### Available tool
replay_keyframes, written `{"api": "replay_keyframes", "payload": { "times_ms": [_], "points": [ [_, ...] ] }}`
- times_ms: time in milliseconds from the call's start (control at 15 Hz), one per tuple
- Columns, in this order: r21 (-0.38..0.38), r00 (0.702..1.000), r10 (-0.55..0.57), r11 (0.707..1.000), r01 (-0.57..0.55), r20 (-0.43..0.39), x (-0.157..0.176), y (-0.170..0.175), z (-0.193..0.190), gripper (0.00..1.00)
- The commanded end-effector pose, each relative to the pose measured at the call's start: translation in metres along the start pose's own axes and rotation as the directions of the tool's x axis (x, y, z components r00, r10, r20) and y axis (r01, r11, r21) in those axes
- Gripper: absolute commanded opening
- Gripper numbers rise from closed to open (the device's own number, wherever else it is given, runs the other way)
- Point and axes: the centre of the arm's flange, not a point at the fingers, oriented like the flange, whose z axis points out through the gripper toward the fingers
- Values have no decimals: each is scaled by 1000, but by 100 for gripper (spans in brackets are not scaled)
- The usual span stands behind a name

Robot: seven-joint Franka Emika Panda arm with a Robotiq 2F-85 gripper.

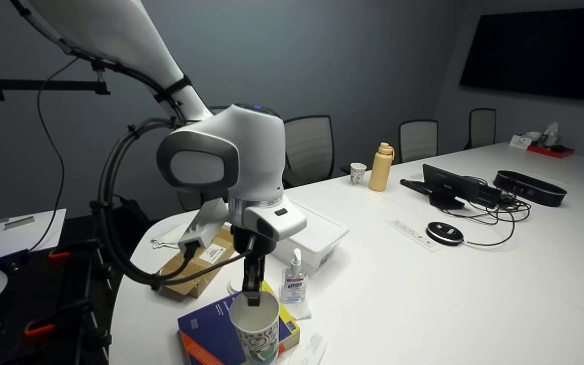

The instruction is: Move the cup to the right

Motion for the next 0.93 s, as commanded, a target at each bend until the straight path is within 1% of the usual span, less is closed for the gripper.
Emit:
{"api": "replay_keyframes", "payload": {
  "times_ms": [0,200,467,867],
  "points": [
    [26,998,60,998,-59,-14,-9,19,26,1],
    [56,992,124,991,-124,8,-19,32,53,1],
    [85,985,165,982,-169,48,-31,46,83,1],
    [73,976,205,975,-210,68,-37,62,100,1]
  ]
}}
